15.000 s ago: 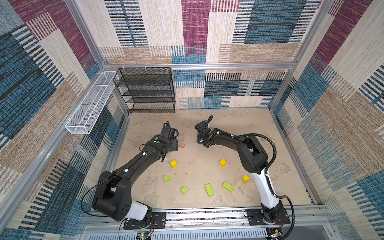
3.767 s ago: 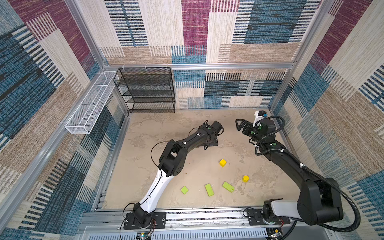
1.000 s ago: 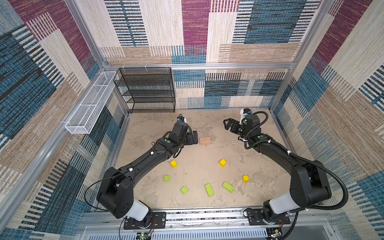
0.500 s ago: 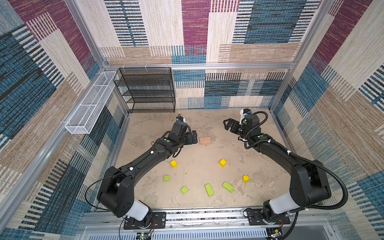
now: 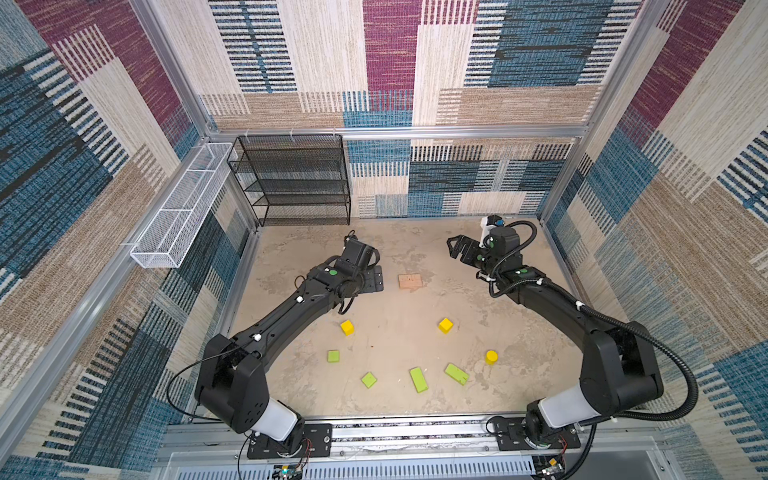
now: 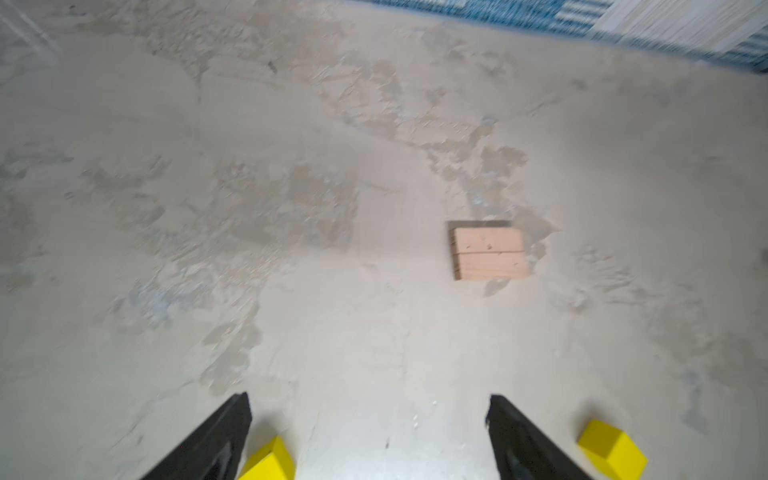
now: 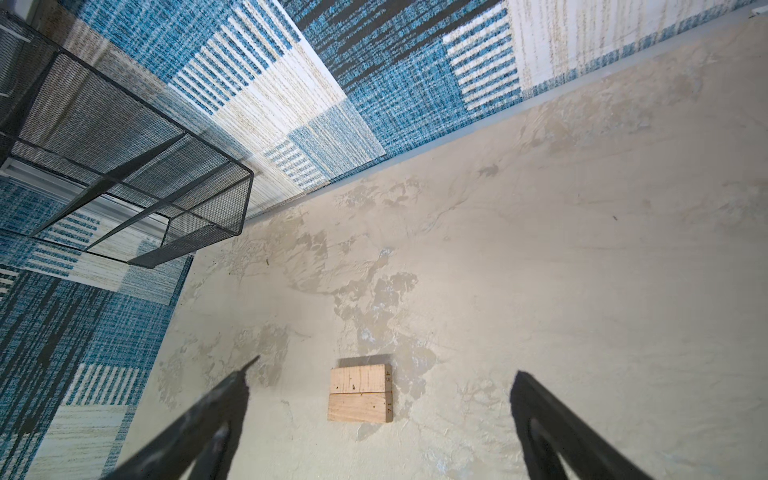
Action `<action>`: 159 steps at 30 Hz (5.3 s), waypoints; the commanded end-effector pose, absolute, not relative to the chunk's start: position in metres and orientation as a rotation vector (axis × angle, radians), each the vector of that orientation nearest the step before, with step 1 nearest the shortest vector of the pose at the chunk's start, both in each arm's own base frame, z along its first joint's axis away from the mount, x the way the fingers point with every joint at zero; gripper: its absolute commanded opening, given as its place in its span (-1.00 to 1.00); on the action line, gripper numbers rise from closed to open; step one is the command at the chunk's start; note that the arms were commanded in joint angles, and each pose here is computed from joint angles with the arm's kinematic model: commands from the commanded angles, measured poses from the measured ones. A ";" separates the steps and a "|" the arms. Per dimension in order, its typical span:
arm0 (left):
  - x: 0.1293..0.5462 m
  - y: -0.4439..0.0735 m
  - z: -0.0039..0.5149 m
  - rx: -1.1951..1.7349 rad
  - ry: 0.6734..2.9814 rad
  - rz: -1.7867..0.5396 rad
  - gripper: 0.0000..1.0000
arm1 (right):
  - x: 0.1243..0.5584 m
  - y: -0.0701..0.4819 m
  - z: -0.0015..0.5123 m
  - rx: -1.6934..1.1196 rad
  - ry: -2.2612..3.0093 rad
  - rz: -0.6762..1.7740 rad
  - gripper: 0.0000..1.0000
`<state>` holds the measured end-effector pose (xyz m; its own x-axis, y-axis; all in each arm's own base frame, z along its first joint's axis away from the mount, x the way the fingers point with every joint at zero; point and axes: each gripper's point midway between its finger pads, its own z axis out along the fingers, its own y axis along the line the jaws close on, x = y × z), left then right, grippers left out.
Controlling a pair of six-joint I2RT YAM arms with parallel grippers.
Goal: Build the wood block tower
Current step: 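Lower the left gripper and close it on the yellow cube, then lift the yellow cube with the left gripper and carry it over the wooden stack, then lower the held yellow cube onto the stacked wooden blocks with the left gripper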
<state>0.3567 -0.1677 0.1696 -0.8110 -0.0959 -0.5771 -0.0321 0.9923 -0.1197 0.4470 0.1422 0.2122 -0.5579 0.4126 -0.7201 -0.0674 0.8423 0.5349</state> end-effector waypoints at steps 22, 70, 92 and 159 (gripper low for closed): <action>0.299 -0.137 0.077 -0.392 2.807 0.009 0.80 | 0.455 0.136 0.207 0.259 2.071 0.578 0.99; 0.299 -0.121 0.037 -0.598 2.823 0.057 -0.09 | 0.456 0.129 0.203 0.267 2.084 0.524 0.99; 0.299 -0.125 0.034 -0.567 2.850 0.048 -0.29 | 0.456 0.129 0.202 0.268 2.086 0.524 0.99; 0.452 -0.310 0.070 -0.054 2.782 -0.044 -1.00 | 0.456 0.091 0.177 0.314 2.129 0.455 0.98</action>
